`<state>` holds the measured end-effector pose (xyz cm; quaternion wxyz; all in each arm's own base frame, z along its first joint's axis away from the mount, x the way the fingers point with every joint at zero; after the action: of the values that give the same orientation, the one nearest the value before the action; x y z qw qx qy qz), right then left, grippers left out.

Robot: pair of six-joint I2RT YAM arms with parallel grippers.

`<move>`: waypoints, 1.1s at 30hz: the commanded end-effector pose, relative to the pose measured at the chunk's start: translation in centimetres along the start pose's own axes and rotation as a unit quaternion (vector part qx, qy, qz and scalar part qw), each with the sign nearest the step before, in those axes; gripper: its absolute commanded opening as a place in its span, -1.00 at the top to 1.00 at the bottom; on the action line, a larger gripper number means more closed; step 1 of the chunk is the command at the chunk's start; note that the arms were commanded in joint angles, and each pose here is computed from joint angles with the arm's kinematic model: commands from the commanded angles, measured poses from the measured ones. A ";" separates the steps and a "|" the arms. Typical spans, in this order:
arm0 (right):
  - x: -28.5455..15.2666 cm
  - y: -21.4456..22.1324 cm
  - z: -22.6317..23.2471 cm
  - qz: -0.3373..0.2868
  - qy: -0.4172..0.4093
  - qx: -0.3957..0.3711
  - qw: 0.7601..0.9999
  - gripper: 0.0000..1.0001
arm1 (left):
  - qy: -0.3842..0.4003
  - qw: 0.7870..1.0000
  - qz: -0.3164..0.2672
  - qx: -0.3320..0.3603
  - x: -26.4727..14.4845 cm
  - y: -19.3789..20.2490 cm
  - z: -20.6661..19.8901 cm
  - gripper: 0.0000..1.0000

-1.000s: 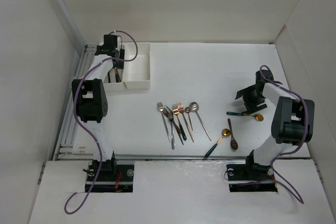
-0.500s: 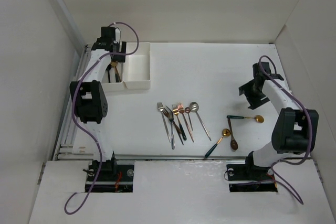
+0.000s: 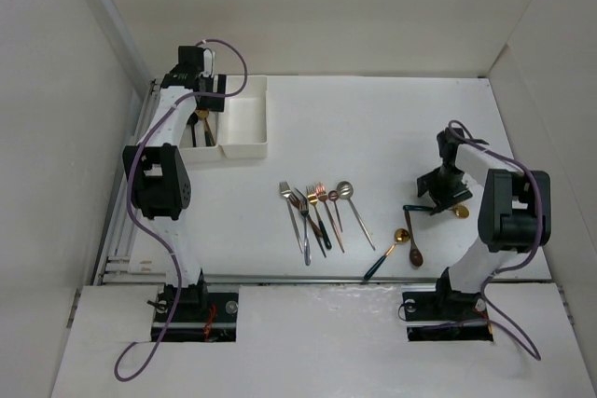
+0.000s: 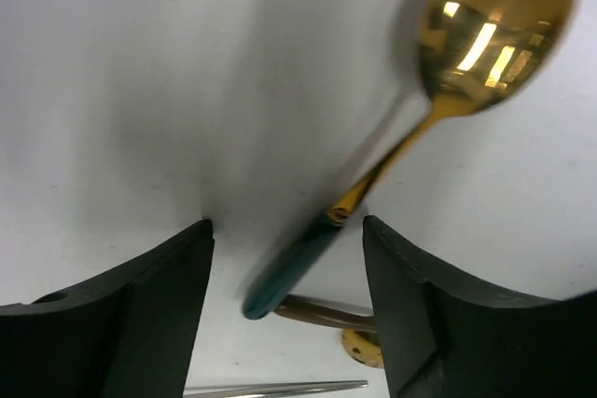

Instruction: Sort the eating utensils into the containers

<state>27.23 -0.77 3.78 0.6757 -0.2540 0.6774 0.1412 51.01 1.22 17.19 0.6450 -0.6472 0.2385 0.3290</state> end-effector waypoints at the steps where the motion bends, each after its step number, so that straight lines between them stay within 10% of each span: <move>1: 0.8 -0.4 1.9 -0.004 -0.004 -0.006 1.000 -0.32 | 0.011 0.999 -0.039 -0.013 -3.3 -2.8 0.1 -0.64; 7: 1.5 -1.4 2.3 -0.020 0.009 -0.016 1.000 0.97 | 0.055 0.998 -0.034 0.005 -4.1 -3.1 -1.1 -0.69; 21: -11.3 -6.2 14.4 -0.225 -0.157 -0.143 0.951 1.00 | 0.339 0.933 -0.029 0.118 -11.8 -3.2 -10.7 -0.72; 29: -23.5 3.2 25.0 -0.193 -0.418 -0.193 0.867 1.00 | 0.537 0.826 -0.014 0.169 -17.6 -0.1 -19.1 -0.79; 33: -26.1 9.4 28.2 -0.162 -0.460 -0.244 0.838 1.00 | 0.555 0.815 -0.016 0.167 -18.2 0.1 -21.1 -0.82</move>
<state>44.31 21.20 23.28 0.8188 -0.4445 0.2567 0.2570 43.07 -20.40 25.05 0.5204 -0.6064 0.5978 -0.0633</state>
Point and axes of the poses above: each gripper's point midway between its finger pads, its own x axis out along the fingers, its own z axis along the line the jaws close on, y = z × x, the point moved 2 cm from there along -x, back along the fingers, and after that the axes turned 10 degrees about -x, right-handed, at the moved point
